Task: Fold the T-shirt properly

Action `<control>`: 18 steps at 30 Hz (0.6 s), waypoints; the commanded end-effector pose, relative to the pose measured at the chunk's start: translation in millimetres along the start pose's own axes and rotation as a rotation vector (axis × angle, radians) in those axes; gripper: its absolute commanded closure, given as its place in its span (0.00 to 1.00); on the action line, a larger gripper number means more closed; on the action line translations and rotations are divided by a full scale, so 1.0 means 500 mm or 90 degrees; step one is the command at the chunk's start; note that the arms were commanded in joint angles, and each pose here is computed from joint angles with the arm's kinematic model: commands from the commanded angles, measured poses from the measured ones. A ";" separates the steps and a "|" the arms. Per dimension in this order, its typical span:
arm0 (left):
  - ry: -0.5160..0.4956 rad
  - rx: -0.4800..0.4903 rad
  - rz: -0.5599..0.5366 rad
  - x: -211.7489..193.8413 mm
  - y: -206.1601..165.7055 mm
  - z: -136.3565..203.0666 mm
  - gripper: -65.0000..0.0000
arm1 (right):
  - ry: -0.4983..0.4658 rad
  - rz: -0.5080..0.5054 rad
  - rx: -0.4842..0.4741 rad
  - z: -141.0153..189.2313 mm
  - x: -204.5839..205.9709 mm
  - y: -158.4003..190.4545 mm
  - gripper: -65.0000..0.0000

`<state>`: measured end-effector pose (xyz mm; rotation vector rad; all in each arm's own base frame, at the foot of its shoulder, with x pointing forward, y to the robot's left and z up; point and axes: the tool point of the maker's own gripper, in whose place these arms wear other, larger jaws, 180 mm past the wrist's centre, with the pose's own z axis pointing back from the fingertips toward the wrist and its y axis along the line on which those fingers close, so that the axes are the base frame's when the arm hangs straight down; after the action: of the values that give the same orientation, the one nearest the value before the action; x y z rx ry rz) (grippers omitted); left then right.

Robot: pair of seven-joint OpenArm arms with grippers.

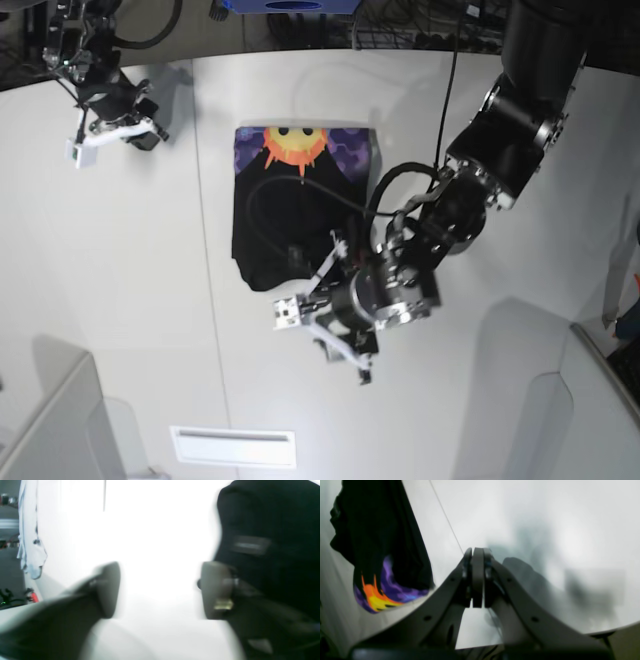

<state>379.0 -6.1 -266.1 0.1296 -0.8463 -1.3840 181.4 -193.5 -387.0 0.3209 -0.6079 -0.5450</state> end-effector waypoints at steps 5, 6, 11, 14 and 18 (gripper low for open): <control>0.080 0.075 0.058 -0.169 -0.012 0.111 1.00 | 0.005 0.055 -0.020 0.036 0.000 -0.029 1.00; 0.112 0.072 0.082 -0.218 -0.027 0.121 1.00 | 0.007 0.063 -0.029 0.040 -0.003 -0.040 1.00; 0.107 0.051 0.208 -0.371 -0.142 0.186 1.00 | 0.010 0.173 -0.044 0.077 -0.014 -0.079 1.00; 0.031 0.046 0.294 -0.401 -0.237 0.244 1.00 | 0.035 0.284 -0.087 0.095 -0.038 -0.114 1.00; -0.034 0.049 0.416 -0.402 -0.359 0.327 1.00 | 0.077 0.432 -0.154 0.125 -0.103 -0.163 1.00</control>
<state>141.6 198.9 -347.5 -0.1173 -0.8528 -0.7268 73.1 -240.9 -401.8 -0.1103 -0.4702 0.0626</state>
